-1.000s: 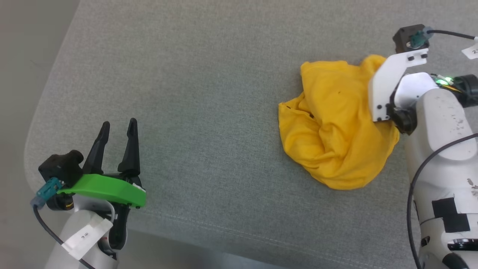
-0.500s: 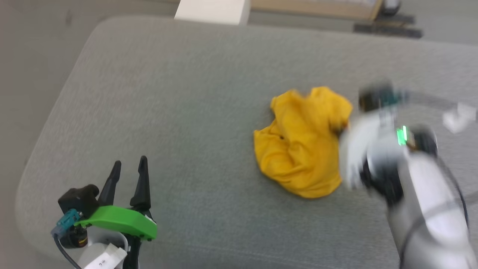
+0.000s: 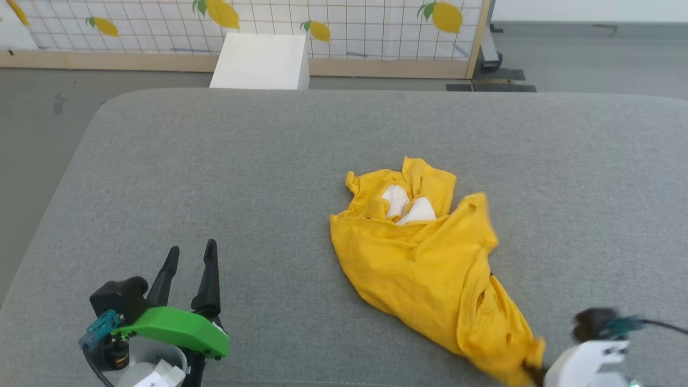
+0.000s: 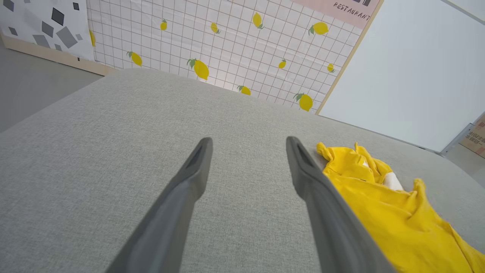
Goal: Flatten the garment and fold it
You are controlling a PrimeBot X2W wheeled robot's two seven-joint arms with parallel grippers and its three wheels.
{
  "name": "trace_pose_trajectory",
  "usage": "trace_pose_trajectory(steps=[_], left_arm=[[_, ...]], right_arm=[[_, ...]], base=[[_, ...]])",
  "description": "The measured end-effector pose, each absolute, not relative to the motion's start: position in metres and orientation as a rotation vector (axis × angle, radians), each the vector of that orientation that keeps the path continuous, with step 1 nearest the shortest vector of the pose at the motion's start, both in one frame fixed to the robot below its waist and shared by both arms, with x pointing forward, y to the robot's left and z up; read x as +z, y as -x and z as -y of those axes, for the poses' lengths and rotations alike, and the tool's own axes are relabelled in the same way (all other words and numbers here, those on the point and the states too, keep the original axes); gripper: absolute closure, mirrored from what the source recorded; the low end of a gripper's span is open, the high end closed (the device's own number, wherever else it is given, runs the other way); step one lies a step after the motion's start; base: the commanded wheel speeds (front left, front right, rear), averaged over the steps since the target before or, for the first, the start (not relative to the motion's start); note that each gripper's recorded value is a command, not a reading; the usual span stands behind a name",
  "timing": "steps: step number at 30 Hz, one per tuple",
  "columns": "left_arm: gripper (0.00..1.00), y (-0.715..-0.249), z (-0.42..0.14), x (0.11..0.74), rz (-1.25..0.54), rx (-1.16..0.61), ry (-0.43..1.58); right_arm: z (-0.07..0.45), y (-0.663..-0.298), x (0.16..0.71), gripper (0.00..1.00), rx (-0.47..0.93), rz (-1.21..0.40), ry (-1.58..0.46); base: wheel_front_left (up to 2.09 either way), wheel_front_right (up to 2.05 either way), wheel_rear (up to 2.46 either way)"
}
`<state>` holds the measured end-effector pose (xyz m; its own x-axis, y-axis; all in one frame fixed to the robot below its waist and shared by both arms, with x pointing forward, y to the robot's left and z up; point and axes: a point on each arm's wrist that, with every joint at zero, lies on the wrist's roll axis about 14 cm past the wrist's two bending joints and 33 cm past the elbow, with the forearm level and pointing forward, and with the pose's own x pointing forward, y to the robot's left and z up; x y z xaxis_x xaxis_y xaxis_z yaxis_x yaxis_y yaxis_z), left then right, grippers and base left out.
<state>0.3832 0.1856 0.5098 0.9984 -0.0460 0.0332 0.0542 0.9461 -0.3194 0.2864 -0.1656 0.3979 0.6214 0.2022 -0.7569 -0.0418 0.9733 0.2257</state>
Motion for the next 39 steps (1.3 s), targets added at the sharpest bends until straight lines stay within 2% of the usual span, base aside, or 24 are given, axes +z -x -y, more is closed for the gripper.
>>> trace_pose_trajectory(steps=[7, 10, 13, 18, 24, 31, 34, 39], left_arm=[[0.00, -0.381, -0.180, 0.508, 0.007, -0.064, 0.343], [0.00, -0.385, -0.172, 0.505, -0.019, -0.088, 0.351], [0.00, -0.401, -0.156, 0.509, -0.050, -0.141, 0.367], [0.00, -0.453, -0.122, 0.532, -0.118, -0.257, 0.345], [0.00, -0.502, -0.067, 0.515, -0.393, -0.412, 0.221], [0.00, -0.507, -0.041, 0.439, -0.742, -0.490, -0.004], [0.00, -0.500, -0.040, 0.406, -0.849, -0.505, -0.102], [0.00, -0.489, -0.030, 0.374, -0.970, -0.570, -0.154]], right_arm=[[0.207, -0.349, 0.478, 0.00, 0.029, -0.412, -0.420], [0.234, -0.359, 0.492, 0.00, -0.049, -0.310, -0.431], [0.250, -0.364, 0.493, 0.00, -0.101, -0.285, -0.426], [0.255, -0.373, 0.485, 0.00, -0.127, -0.288, -0.440], [0.258, -0.374, 0.454, 0.00, -0.165, -0.341, -0.467], [0.267, -0.368, 0.422, 0.00, -0.228, -0.390, -0.477], [0.274, -0.361, 0.412, 0.00, -0.265, -0.405, -0.487], [0.284, -0.350, 0.398, 0.00, -0.318, -0.428, -0.494]], base=[[0.00, 0.00, 0.00], [0.00, 0.00, 0.00], [0.00, 0.00, 0.00], [0.00, 0.00, 0.00], [0.00, 0.00, 0.00], [0.00, 0.00, 0.00], [0.00, 0.00, 0.00], [0.00, 0.00, 0.00]])
